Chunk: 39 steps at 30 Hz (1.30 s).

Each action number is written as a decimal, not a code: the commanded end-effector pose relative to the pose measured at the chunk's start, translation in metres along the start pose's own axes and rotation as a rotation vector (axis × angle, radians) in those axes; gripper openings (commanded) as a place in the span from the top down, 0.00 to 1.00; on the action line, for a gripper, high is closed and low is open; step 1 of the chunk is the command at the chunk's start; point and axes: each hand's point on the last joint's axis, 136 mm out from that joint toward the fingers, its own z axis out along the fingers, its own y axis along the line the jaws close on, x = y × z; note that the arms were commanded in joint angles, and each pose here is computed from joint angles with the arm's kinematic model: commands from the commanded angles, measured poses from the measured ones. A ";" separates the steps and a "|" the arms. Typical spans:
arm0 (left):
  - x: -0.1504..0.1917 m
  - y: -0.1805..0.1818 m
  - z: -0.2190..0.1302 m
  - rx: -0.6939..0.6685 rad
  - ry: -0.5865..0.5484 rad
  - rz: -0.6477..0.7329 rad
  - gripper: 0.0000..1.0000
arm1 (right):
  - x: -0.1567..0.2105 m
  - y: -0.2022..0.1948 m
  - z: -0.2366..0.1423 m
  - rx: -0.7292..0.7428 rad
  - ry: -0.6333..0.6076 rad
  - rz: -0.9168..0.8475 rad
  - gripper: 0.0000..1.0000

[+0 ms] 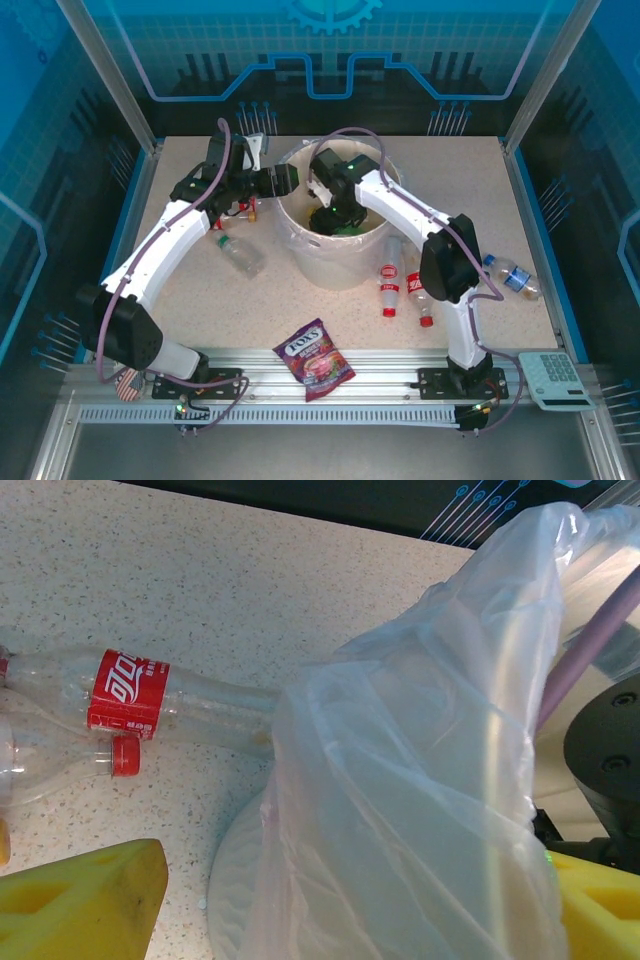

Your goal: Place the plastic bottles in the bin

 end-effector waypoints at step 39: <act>0.029 0.026 0.006 -0.079 0.081 0.025 0.15 | 0.219 -0.232 -0.130 0.502 -0.052 0.600 0.00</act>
